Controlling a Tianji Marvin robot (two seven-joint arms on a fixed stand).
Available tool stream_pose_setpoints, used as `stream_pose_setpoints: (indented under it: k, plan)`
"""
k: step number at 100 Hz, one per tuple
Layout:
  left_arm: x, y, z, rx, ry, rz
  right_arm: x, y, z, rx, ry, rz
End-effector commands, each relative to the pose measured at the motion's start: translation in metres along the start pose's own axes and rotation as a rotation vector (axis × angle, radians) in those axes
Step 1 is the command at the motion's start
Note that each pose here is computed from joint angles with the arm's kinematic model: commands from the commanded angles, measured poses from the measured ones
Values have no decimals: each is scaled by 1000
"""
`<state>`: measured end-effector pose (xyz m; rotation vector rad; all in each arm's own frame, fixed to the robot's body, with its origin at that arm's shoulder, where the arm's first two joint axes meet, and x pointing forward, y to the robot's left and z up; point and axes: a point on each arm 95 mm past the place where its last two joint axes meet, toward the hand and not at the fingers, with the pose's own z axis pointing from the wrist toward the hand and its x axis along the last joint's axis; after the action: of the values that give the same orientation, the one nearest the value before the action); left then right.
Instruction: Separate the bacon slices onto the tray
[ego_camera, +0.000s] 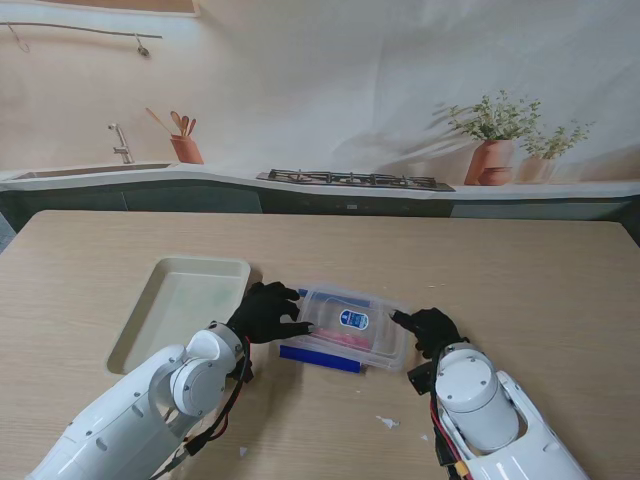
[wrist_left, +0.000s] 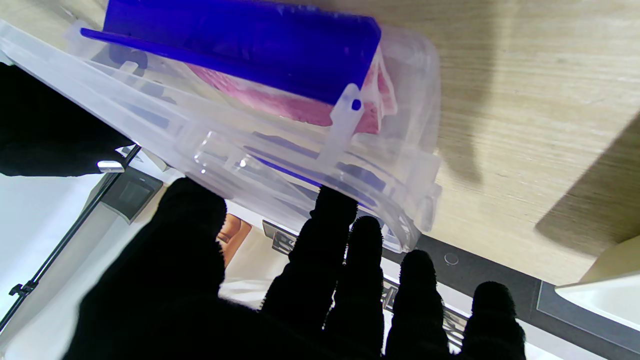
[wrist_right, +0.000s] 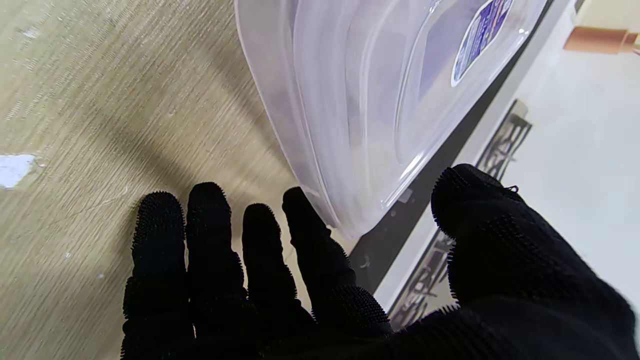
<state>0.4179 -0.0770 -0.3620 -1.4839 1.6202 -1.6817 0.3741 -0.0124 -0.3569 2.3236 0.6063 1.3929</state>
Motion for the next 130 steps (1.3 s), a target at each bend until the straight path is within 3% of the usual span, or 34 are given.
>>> stream_pose_setpoints:
  k: [1,46,90,130]
  plan:
    - [-4,14,-2,-47,-15,2,2,-4,-4,31,3,8]
    - [-3,15,-1,-52,-10,1,17,-3,-11,106,-6,65]
    - [-2,15,0,-54,-2,0,28,-6,-12,109,-13,151]
    - [-1,16,1,-59,6,2,35,-5,-14,111,7,103]
